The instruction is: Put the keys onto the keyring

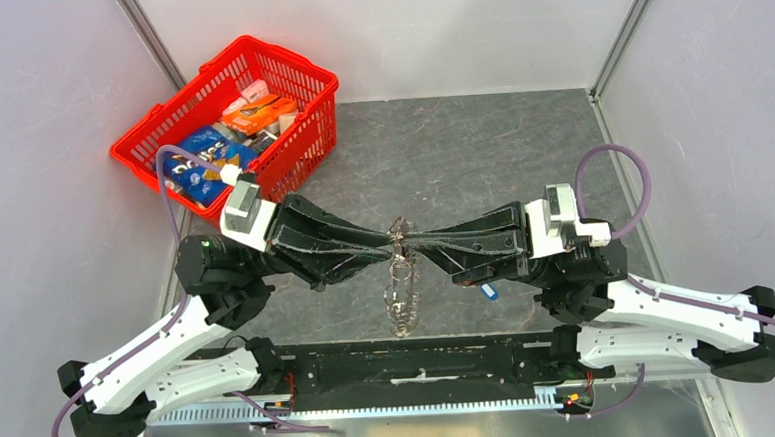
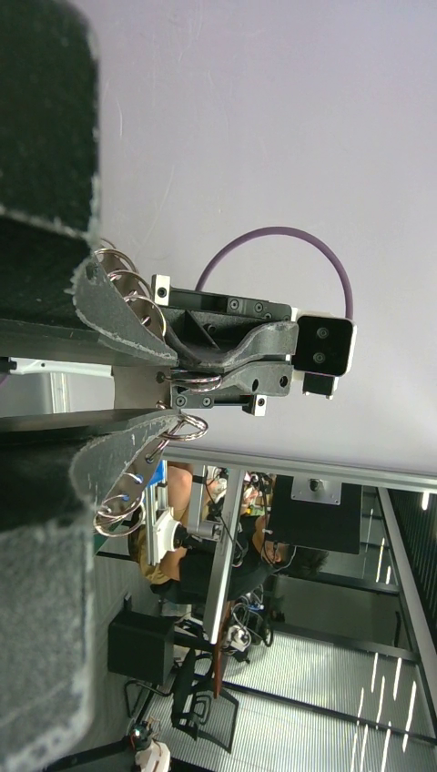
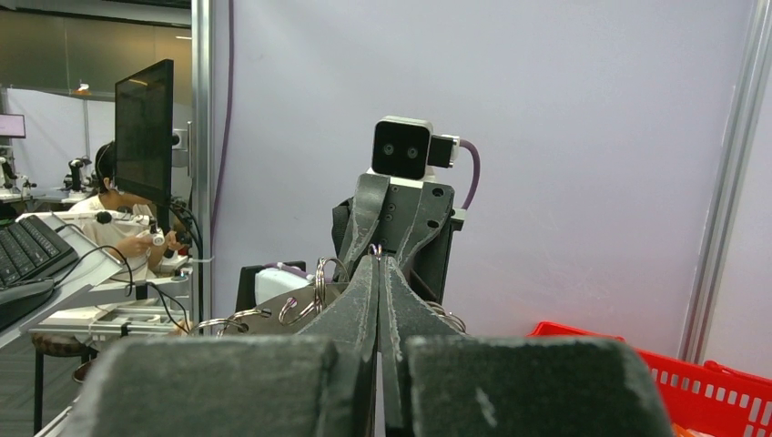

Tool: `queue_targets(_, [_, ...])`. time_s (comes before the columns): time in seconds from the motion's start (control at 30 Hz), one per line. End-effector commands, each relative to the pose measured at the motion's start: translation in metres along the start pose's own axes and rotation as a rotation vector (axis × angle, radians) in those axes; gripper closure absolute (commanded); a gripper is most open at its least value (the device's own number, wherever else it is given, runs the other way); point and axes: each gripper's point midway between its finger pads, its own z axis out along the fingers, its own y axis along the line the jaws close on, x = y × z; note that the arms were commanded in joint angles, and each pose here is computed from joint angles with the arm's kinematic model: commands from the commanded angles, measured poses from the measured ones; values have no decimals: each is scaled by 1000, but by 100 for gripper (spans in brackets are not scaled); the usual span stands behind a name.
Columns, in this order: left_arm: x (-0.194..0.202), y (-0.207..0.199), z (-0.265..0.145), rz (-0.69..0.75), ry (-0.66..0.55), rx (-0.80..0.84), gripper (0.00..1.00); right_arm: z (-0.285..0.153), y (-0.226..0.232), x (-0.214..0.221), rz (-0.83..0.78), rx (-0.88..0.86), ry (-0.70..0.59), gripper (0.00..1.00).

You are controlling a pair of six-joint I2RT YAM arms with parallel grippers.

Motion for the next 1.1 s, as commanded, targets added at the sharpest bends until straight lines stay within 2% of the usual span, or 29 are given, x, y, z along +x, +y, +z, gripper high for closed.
queue_targets(0.0, [-7, -8, 2, -2, -19, 37, 71, 4, -3, -14, -7, 17, -72, 100])
queue_targets(0.43, [-9, -7, 3, -1, -19, 30, 77, 7, -3, -11, 0, 13, -73, 100])
queue_targets(0.57, [-8, -6, 4, 0, -14, 29, 88, 7, -3, -12, 5, 12, -76, 100])
queue_targets(0.63, [-8, -6, 4, 1, -13, 27, 97, 7, -3, -12, 4, 10, -75, 100])
queue_targets(1.07, [-14, -7, 1, 31, -26, 10, 98, 1, -1, -7, 2, 6, -33, 100])
